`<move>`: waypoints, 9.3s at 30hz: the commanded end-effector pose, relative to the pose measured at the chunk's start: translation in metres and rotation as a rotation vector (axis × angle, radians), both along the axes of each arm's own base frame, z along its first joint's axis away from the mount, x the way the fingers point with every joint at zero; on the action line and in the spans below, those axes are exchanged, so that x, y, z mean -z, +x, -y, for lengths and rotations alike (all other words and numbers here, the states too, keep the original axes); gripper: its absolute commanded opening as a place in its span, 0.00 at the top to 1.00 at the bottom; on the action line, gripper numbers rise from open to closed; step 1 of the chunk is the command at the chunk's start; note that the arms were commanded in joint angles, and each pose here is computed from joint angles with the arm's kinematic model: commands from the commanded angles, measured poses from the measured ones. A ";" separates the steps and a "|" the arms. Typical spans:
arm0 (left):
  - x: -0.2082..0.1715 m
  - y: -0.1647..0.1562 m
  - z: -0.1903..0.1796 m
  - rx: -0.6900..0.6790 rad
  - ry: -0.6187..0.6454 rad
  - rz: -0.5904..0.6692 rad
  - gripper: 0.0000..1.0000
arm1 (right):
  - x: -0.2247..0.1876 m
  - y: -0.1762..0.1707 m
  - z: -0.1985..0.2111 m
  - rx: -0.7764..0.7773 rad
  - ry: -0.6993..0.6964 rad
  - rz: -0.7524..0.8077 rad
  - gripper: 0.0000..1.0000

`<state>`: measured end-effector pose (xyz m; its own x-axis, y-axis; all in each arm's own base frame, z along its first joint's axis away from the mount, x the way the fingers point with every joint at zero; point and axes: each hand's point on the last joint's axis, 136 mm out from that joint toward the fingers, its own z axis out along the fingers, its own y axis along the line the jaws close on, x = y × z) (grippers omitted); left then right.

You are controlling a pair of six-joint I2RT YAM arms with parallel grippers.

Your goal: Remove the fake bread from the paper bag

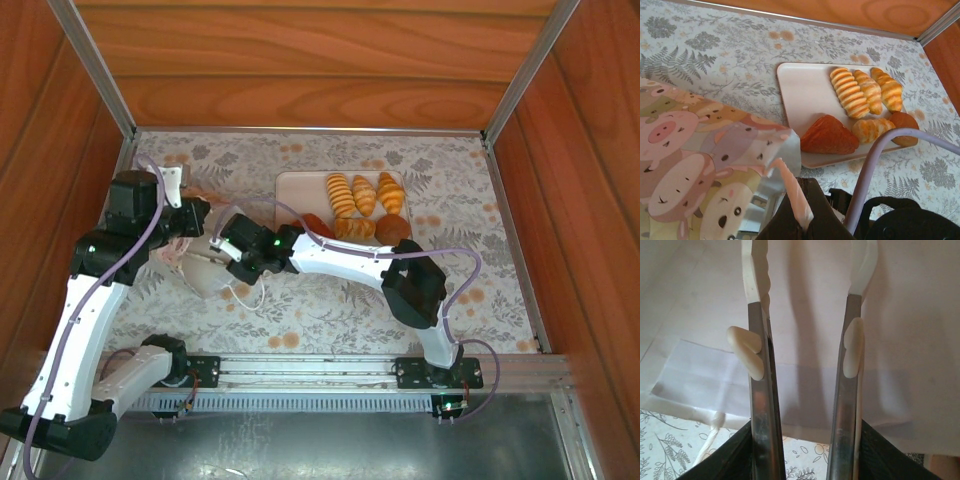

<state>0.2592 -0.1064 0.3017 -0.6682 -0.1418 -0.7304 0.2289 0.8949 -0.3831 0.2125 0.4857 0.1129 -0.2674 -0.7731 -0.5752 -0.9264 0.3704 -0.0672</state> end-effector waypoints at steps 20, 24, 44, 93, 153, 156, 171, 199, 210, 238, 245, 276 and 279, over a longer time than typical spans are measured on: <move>0.001 -0.005 0.005 0.030 -0.011 -0.016 1.00 | 0.009 0.024 -0.032 0.006 -0.069 0.077 0.49; 0.002 -0.005 0.007 0.039 -0.017 -0.022 1.00 | 0.011 0.028 -0.036 0.013 -0.078 0.083 0.48; -0.009 -0.007 -0.001 -0.004 -0.014 0.017 1.00 | 0.006 0.025 -0.046 0.030 0.030 0.033 0.52; -0.012 -0.010 -0.003 -0.005 -0.006 0.021 1.00 | 0.031 0.030 -0.073 -0.020 0.078 -0.030 0.56; -0.011 -0.024 -0.030 -0.124 0.057 0.060 1.00 | 0.018 -0.003 -0.095 0.285 0.284 -0.539 0.56; -0.009 -0.024 -0.035 -0.145 0.073 0.064 1.00 | 0.018 -0.003 -0.085 0.290 0.258 -0.510 0.58; -0.001 -0.025 -0.036 -0.146 0.084 0.049 1.00 | -0.023 -0.005 -0.057 0.252 0.305 -0.420 0.61; -0.013 -0.027 -0.026 -0.107 0.027 0.061 1.00 | -0.016 -0.009 -0.105 0.281 0.390 -0.728 0.45; -0.015 -0.029 -0.027 -0.113 0.028 0.072 1.00 | 0.001 -0.009 -0.111 0.296 0.350 -0.769 0.54; 0.001 -0.030 -0.027 -0.119 0.028 0.033 1.00 | -0.033 -0.019 -0.071 0.183 0.383 -0.620 0.62; 0.014 -0.033 -0.015 -0.068 -0.016 -0.022 1.00 | -0.034 -0.030 -0.070 0.167 0.420 -0.698 0.59; 0.017 -0.043 -0.005 -0.027 -0.083 -0.017 1.00 | -0.013 -0.037 -0.123 0.317 0.405 -1.119 0.48; 0.015 -0.044 -0.004 -0.014 -0.087 -0.011 1.00 | -0.009 -0.035 -0.125 0.321 0.405 -1.116 0.52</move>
